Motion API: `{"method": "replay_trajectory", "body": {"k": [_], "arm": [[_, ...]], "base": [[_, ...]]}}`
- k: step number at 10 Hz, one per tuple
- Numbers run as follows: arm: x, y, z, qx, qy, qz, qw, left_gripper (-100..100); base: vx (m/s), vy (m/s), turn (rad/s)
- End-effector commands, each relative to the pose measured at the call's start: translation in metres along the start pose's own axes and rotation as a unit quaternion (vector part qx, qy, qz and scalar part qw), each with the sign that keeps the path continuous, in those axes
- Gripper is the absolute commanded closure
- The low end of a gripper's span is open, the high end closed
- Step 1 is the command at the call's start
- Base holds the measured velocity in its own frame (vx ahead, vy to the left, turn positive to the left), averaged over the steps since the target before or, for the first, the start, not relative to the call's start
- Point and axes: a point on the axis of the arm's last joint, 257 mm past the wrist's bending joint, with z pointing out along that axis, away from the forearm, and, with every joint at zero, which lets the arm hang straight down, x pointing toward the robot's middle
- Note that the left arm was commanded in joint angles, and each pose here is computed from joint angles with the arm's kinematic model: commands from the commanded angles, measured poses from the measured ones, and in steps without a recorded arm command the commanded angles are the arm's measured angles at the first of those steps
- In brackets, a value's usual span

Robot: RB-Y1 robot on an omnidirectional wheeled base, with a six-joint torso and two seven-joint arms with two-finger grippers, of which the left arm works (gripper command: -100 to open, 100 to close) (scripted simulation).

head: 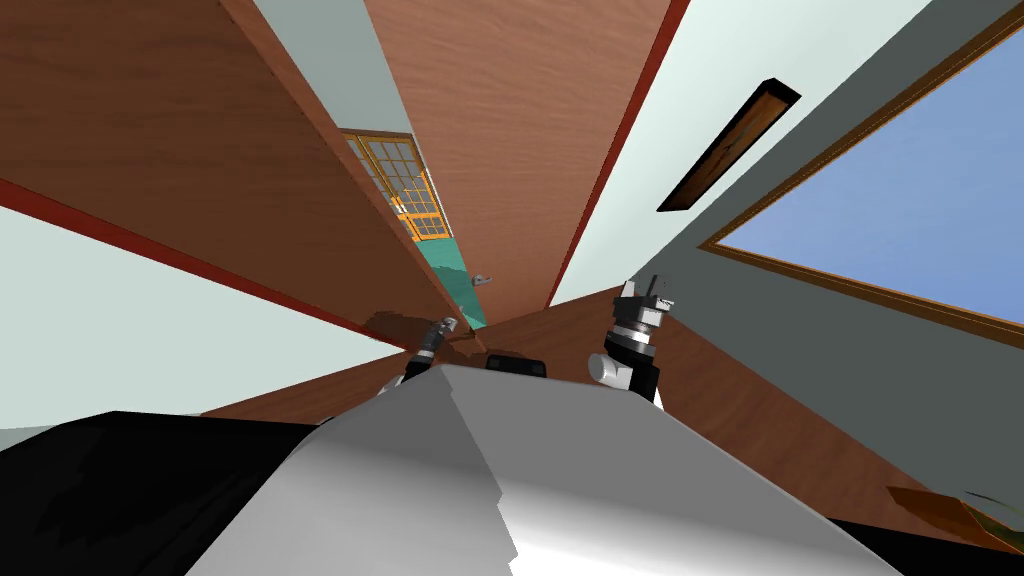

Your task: Pull the door open

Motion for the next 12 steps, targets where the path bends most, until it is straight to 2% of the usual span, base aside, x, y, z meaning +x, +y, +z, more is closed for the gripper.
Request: {"method": "replay_trajectory", "body": {"k": [1,7,8,12], "arm": [[0.004,0.002,-0.008,-0.001,0.008,-0.002,1.0,100],[0.005,0.0,-0.0308,0.002,0.032,-0.004,0.9995,100],[0.0,-0.001,-0.027,0.002,0.027,-0.001,0.9996,100],[0.007,0.0,-0.0035,0.004,0.015,-0.001,0.9999,100]], "base": [[-0.176,0.052,-0.143],[-0.236,0.066,-0.18],[-0.122,0.021,-0.012],[-0.24,0.076,-0.2]]}}
